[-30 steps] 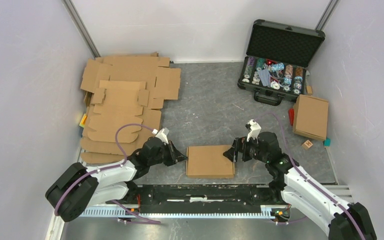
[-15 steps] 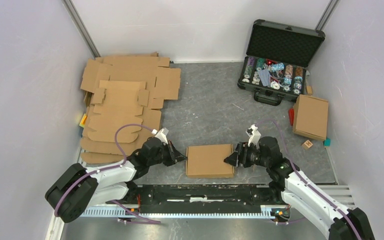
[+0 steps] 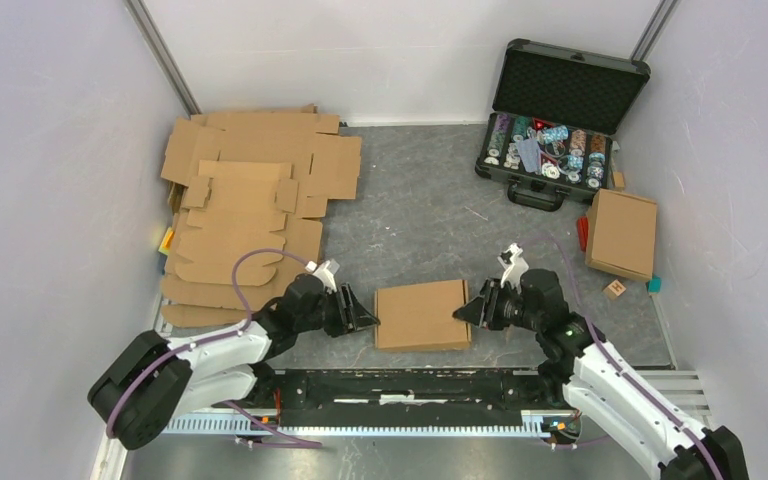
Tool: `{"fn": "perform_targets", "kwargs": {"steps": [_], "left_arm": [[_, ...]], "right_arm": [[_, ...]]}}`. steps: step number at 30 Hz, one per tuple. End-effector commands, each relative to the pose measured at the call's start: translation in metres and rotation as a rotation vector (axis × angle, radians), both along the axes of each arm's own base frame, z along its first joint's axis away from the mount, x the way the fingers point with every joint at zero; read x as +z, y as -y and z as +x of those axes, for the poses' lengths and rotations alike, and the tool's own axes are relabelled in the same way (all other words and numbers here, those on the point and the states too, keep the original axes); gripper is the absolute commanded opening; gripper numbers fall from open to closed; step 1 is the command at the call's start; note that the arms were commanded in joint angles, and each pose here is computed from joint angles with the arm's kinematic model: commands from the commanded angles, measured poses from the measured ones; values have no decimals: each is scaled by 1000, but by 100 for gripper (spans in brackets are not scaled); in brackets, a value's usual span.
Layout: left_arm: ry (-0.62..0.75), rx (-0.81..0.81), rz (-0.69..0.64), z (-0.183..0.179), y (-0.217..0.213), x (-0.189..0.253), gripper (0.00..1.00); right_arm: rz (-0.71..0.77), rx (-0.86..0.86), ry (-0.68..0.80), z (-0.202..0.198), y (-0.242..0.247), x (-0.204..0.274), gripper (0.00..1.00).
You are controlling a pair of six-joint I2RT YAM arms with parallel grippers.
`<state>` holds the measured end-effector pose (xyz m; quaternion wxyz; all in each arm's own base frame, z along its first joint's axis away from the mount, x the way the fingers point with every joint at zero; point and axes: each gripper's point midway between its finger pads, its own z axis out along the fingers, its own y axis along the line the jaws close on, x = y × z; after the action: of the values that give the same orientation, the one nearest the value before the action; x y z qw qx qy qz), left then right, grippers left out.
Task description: Fold the paper box
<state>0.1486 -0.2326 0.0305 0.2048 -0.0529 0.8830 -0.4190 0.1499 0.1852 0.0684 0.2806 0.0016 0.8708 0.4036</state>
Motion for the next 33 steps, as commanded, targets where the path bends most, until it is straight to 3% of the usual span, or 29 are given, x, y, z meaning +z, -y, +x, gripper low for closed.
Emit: {"fn": "perform_targets", "kwargs": {"steps": [1, 7, 15, 20, 26, 33], "left_arm": [[53, -91, -24, -3, 9, 30, 63], [185, -94, 12, 18, 9, 67, 72], [257, -148, 61, 53, 23, 82, 73], [268, -180, -72, 62, 51, 86, 72], [315, -206, -57, 70, 55, 72, 71], [348, -208, -82, 65, 53, 77, 71]], "right_arm": [[-135, -106, 163, 38, 19, 32, 19], [-247, -199, 281, 72, 36, 74, 17], [-438, -468, 451, 132, 89, 165, 15], [-470, -663, 471, 158, 130, 201, 13], [-340, -973, 407, 176, 198, 204, 12], [70, -1353, 351, 170, 267, 166, 7]]}}
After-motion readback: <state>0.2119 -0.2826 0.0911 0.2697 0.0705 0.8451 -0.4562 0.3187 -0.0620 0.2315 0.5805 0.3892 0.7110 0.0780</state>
